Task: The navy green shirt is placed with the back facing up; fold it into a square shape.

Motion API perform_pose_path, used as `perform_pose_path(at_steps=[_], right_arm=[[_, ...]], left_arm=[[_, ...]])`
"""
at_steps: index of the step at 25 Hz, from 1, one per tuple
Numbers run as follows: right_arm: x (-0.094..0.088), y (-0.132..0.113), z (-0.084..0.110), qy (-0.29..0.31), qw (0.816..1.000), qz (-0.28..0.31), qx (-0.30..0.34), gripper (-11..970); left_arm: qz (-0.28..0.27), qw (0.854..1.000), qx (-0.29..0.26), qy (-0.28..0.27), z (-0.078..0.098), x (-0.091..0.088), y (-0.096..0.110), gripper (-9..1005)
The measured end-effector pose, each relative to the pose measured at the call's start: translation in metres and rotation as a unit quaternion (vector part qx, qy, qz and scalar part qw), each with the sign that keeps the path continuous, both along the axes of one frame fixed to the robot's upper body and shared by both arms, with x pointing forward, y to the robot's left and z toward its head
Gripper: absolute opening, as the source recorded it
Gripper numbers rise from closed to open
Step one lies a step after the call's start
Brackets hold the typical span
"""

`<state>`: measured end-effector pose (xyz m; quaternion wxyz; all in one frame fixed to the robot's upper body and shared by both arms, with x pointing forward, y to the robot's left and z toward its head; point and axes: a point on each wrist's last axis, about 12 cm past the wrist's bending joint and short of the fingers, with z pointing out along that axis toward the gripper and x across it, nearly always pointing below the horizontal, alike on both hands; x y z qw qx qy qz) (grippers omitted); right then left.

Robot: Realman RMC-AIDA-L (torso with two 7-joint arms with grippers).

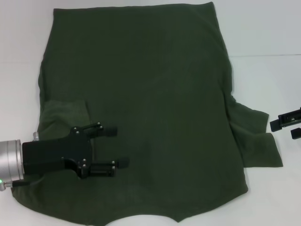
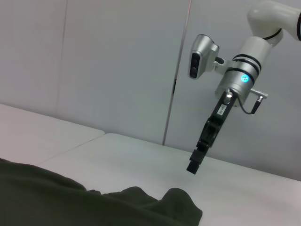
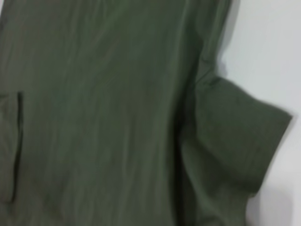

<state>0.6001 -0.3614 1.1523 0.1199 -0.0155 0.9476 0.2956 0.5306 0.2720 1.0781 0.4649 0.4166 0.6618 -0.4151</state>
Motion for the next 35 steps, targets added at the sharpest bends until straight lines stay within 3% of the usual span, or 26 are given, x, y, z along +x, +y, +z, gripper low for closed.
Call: perform_pose_path(at_steps=[16,35], right_arm=[[-0.001,0.009,-0.036,-0.014,1.0,0.006,-0.007,857],[0.002,0.027,-0.046,-0.034,0.999,0.024,-0.006,839]], left_arm=[[-0.003,1.0,0.002,-0.002,0.0,0.0,-0.002,912],[-0.007,1.0,0.013,-0.001,-0.001,0.003,-0.004,909]])
